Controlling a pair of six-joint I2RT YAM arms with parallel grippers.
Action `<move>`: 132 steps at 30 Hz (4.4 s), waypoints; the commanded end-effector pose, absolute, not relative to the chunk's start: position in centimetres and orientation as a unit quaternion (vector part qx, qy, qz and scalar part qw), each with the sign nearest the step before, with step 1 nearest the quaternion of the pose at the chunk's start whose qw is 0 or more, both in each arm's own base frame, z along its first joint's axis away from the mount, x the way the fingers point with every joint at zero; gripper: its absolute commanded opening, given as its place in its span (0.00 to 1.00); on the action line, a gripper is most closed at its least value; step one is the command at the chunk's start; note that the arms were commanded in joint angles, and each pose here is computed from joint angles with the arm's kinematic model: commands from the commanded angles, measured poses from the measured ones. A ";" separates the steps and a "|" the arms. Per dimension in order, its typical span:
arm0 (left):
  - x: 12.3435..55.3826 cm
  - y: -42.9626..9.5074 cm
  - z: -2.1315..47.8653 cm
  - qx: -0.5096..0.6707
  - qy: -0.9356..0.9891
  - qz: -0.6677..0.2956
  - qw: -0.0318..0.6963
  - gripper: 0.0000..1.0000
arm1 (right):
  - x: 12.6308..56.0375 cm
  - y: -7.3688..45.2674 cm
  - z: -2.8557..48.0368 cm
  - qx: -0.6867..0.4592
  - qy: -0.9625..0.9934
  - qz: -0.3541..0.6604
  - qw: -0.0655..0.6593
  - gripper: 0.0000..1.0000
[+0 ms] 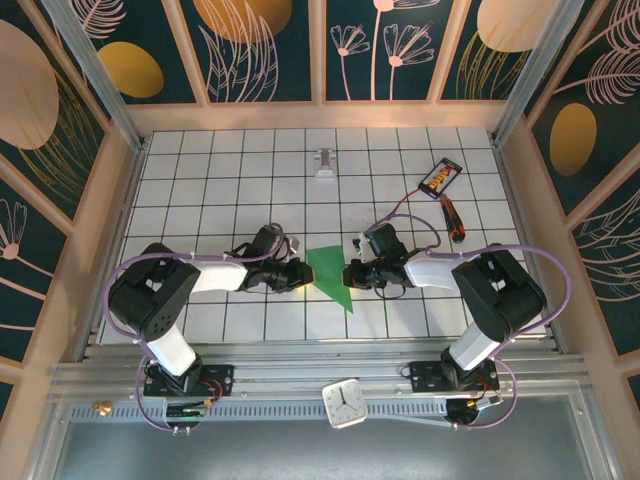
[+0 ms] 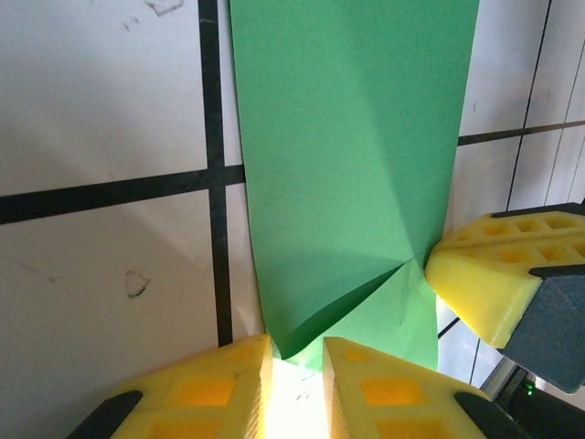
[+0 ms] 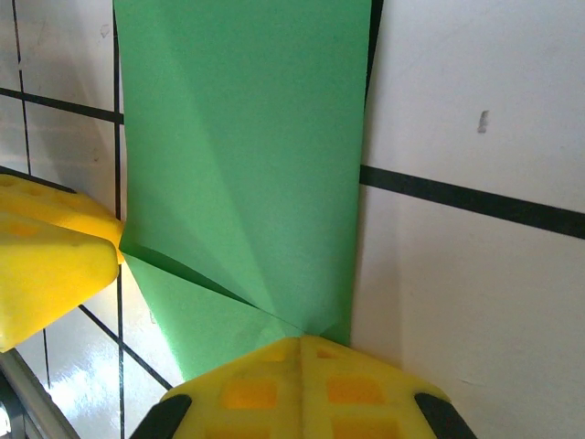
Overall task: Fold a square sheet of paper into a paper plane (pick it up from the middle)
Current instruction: Fourth fold the wing at the center of the table.
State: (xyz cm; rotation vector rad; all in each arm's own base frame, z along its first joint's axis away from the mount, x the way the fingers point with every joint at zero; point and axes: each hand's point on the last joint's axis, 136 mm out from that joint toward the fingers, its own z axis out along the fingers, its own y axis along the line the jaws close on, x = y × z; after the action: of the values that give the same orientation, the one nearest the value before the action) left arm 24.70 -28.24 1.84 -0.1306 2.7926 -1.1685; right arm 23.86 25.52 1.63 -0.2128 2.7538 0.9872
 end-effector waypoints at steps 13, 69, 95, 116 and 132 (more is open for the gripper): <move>25.2 -29.2 2.6 -0.036 0.915 -0.399 0.057 0.10 | 22.8 23.5 -0.6 -0.054 0.952 0.288 0.086 0.00; 24.9 -30.3 5.5 -0.072 0.892 -0.445 0.031 0.00 | 21.5 26.8 3.2 -0.130 0.933 -0.040 0.332 0.48; 25.1 -30.7 5.6 -0.056 0.896 -0.439 0.023 0.00 | 22.6 27.1 4.1 -0.169 0.911 -0.099 0.364 0.36; 24.7 -30.4 5.0 -0.049 0.899 -0.434 0.020 0.00 | 23.1 26.8 5.0 -0.166 0.912 -0.083 0.367 0.30; 24.6 -30.4 5.0 -0.047 0.899 -0.435 0.018 0.00 | 24.0 26.1 4.6 -0.169 0.909 -0.099 0.367 0.22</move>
State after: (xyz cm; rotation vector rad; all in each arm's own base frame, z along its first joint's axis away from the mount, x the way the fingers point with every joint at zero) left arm 25.30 -30.26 5.33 -0.1765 2.7575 -1.3426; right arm 23.32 26.35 3.78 -0.4581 2.3725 -0.2407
